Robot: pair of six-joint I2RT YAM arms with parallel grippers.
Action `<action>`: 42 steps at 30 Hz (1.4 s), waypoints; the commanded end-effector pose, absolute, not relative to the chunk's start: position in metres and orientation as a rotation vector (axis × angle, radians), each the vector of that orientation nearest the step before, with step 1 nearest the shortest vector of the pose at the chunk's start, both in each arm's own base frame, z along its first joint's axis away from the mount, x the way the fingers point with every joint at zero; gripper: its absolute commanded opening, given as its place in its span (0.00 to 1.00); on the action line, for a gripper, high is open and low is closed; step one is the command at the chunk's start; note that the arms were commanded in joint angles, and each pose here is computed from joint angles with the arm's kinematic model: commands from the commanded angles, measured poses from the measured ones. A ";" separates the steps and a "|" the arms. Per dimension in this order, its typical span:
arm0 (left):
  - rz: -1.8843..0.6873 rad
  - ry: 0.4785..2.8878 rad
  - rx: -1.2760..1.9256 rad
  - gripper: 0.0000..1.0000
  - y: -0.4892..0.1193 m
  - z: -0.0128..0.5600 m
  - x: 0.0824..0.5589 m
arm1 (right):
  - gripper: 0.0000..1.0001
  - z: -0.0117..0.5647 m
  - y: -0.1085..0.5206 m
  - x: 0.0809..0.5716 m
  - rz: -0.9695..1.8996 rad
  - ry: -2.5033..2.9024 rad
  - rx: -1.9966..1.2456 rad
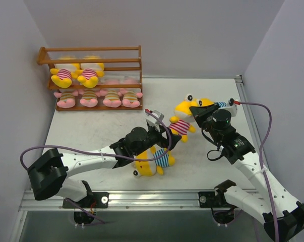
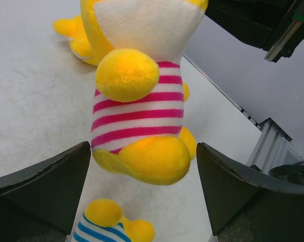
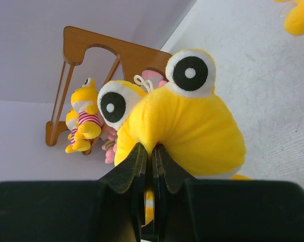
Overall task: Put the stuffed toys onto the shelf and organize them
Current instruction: Pass the stuffed toy from the right arm to the left, then place the stuffed toy onto shelf
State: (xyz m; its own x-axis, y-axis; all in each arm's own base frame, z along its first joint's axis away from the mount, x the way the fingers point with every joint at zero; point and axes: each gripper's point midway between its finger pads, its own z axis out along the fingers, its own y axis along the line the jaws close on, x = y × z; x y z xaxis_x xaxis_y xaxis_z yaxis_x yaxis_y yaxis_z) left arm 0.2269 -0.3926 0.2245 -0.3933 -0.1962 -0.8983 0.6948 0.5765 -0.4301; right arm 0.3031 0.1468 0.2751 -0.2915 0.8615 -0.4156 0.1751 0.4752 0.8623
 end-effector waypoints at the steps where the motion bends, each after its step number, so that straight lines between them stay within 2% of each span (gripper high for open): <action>1: -0.991 1.603 0.368 0.94 -0.397 0.246 0.238 | 0.00 0.295 0.153 0.304 0.993 1.672 0.901; 5: -0.961 1.591 0.355 0.98 -0.398 0.246 0.241 | 0.00 0.296 0.155 0.303 1.004 1.671 0.898; 9: -0.970 1.561 0.320 0.82 -0.395 0.252 0.242 | 0.00 0.295 0.157 0.303 1.010 1.675 0.897; 12: -0.980 1.555 0.309 0.61 -0.394 0.253 0.241 | 0.00 0.291 0.159 0.303 1.019 1.680 0.900; 13: -0.983 1.552 0.302 0.45 -0.392 0.253 0.241 | 0.00 0.289 0.161 0.303 1.025 1.686 0.898; 15: -0.985 1.552 0.286 0.30 -0.389 0.252 0.241 | 0.00 0.286 0.163 0.303 1.031 1.696 0.898; 16: -0.988 1.548 0.279 0.24 -0.388 0.254 0.241 | 0.03 0.285 0.164 0.304 1.032 1.700 0.895; 17: -0.988 1.551 0.279 0.12 -0.388 0.253 0.241 | 0.07 0.284 0.165 0.304 1.034 1.701 0.895; 18: -0.984 1.557 0.278 0.07 -0.387 0.251 0.241 | 0.12 0.282 0.165 0.303 1.030 1.705 0.893; 19: -0.985 1.554 0.270 0.03 -0.385 0.252 0.241 | 0.25 0.282 0.164 0.304 1.028 1.703 0.891; 21: -0.987 1.557 0.267 0.02 -0.383 0.249 0.240 | 0.38 0.283 0.161 0.303 1.007 1.696 0.879; 22: -0.993 1.554 0.267 0.02 -0.382 0.250 0.238 | 0.52 0.282 0.159 0.303 0.997 1.694 0.879; 24: -0.997 1.547 0.264 0.02 -0.379 0.252 0.237 | 0.64 0.284 0.156 0.303 0.975 1.689 0.869; 25: -0.997 1.544 0.261 0.02 -0.376 0.252 0.236 | 0.73 0.284 0.153 0.303 0.952 1.690 0.859; 28: -0.988 1.537 0.253 0.02 -0.368 0.252 0.238 | 0.86 0.289 0.146 0.302 0.897 1.685 0.835; 36: -1.045 1.588 0.137 0.02 -0.335 0.249 0.260 | 0.99 0.311 0.122 0.297 0.702 1.673 0.681; 42: -1.013 1.607 -0.021 0.03 -0.279 0.257 0.296 | 1.00 0.321 0.102 0.293 0.521 1.677 0.552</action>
